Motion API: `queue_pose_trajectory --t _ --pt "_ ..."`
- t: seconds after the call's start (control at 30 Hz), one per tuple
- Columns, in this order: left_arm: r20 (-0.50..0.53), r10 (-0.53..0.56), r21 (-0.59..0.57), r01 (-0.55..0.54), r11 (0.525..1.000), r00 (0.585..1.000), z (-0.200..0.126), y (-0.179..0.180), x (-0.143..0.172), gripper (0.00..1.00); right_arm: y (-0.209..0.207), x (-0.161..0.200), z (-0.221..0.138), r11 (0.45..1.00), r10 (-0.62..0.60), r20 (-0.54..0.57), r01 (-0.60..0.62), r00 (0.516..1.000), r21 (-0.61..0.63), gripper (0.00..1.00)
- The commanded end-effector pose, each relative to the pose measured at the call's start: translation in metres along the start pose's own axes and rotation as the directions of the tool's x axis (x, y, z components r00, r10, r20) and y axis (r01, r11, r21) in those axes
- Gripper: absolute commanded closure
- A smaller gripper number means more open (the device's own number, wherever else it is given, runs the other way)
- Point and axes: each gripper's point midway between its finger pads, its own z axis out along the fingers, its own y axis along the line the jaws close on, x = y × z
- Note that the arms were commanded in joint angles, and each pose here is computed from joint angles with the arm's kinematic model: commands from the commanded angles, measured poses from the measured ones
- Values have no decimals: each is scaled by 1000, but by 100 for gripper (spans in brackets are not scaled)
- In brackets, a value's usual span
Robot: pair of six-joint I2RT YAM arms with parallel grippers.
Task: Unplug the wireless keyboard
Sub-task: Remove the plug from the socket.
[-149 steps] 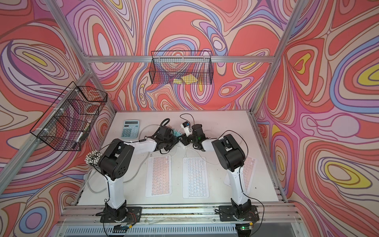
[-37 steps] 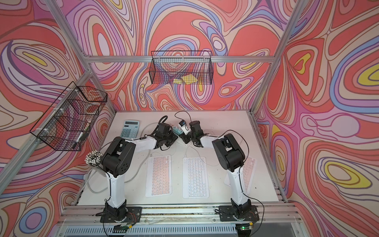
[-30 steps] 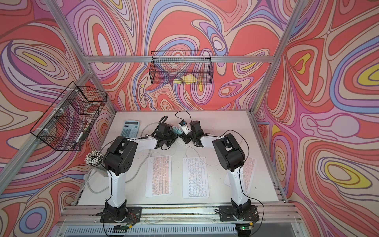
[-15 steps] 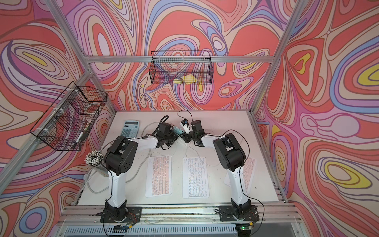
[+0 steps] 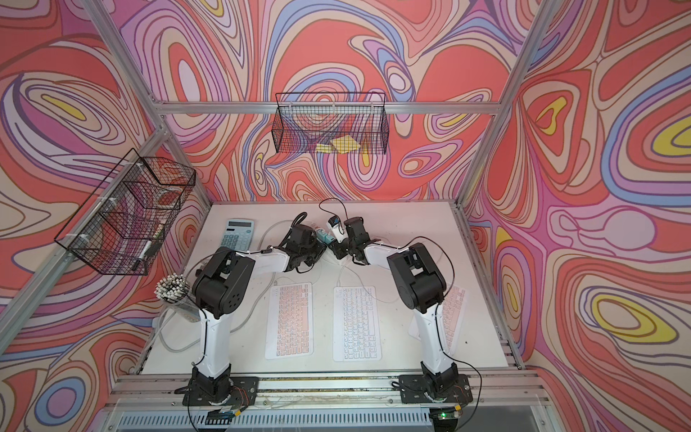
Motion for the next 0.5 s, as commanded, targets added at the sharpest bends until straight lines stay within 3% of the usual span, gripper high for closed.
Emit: queue_pose_trajectory --t 0.0,0.27,0.4,0.47 --pt "-209 -8 -266 -49 963 978 14 89 71 76 73 11 22 978 -180 -43 174 983 -111 75" --pt "-208 -22 -300 -42 953 978 13 105 74 76 85 23 32 932 -363 -91 360 927 -46 75" --pt "-207 -27 -305 -38 951 978 14 108 75 76 81 20 31 933 -358 -92 358 929 -25 76" --pt "-206 -31 -307 -34 951 978 13 111 75 76 76 12 25 961 -273 -64 269 960 -57 75"
